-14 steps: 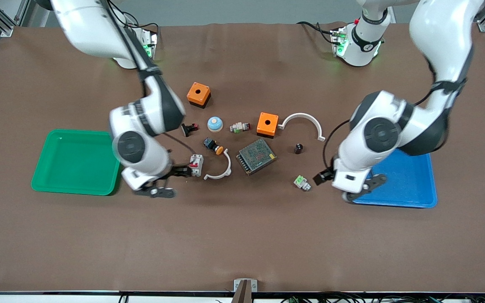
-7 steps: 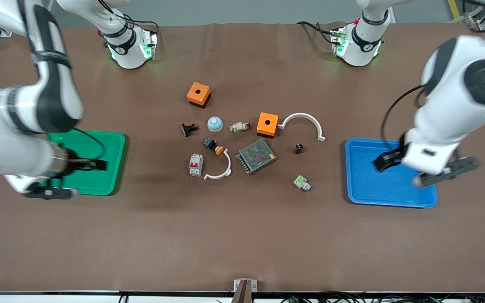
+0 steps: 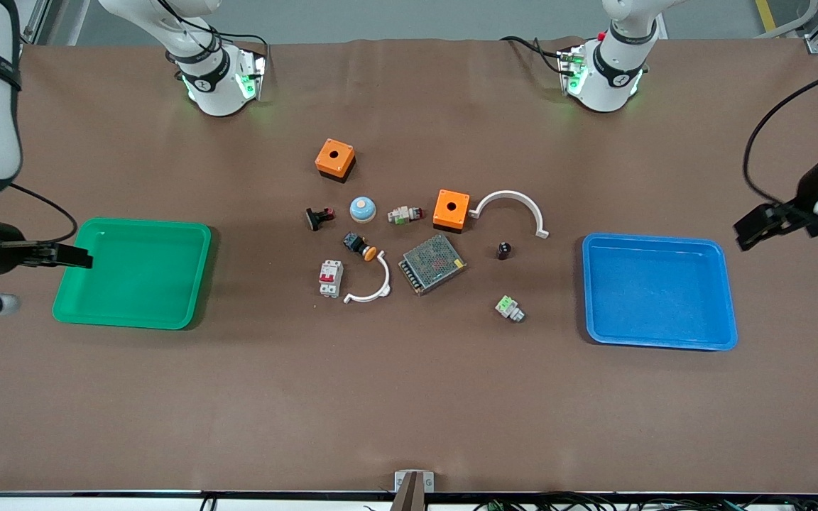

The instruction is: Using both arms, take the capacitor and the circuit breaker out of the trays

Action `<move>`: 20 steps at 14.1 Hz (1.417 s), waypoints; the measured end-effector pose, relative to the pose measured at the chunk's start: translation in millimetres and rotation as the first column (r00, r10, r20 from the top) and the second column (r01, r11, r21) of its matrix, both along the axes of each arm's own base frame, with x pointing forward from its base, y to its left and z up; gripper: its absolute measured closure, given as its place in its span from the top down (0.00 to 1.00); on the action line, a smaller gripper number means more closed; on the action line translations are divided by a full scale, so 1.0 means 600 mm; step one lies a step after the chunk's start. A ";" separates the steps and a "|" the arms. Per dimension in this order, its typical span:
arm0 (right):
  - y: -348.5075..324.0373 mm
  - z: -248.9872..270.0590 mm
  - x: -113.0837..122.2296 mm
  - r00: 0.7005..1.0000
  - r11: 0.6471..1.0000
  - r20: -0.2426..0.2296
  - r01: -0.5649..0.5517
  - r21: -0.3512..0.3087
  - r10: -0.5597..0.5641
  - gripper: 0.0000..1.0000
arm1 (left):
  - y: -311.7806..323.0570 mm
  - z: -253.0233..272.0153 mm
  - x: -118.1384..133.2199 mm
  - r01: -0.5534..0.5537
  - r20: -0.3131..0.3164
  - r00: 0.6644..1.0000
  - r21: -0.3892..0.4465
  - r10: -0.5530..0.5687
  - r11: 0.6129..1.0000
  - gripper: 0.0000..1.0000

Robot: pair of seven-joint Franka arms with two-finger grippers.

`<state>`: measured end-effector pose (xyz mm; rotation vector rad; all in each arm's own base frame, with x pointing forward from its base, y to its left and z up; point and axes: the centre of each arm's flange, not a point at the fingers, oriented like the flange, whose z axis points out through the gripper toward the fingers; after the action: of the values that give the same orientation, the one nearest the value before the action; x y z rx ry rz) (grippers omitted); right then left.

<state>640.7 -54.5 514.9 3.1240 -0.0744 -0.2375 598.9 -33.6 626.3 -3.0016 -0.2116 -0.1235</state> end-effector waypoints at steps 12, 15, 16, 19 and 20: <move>-0.011 0.063 -0.083 0.998 1.000 0.054 0.012 0.014 -0.012 1.00 | 0.067 0.062 -0.099 0.069 -0.055 0.996 -0.100 -0.075 0.993 1.00; -0.011 0.085 -0.118 0.998 1.000 0.066 0.010 0.018 -0.011 1.00 | 0.047 0.065 -0.112 0.091 -0.056 0.994 -0.101 -0.097 0.991 1.00; -0.011 0.091 -0.124 0.997 1.000 0.070 0.009 0.017 -0.010 1.00 | 0.038 0.066 -0.119 0.100 -0.059 0.993 -0.101 -0.106 0.990 1.00; -0.010 0.107 -0.138 0.997 1.000 0.078 0.006 0.015 -0.007 1.00 | 0.007 0.053 -0.127 0.131 -0.079 0.987 -0.100 -0.139 0.986 1.00; -0.009 0.113 -0.141 0.997 1.000 0.081 0.005 0.015 -0.006 1.00 | 0.000 0.043 -0.128 0.138 -0.092 0.985 -0.100 -0.147 0.985 1.00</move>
<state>555.9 -60.0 582.7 3.1476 -0.0821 -0.1126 522.3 -33.9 652.3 -3.1039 0.0084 0.0217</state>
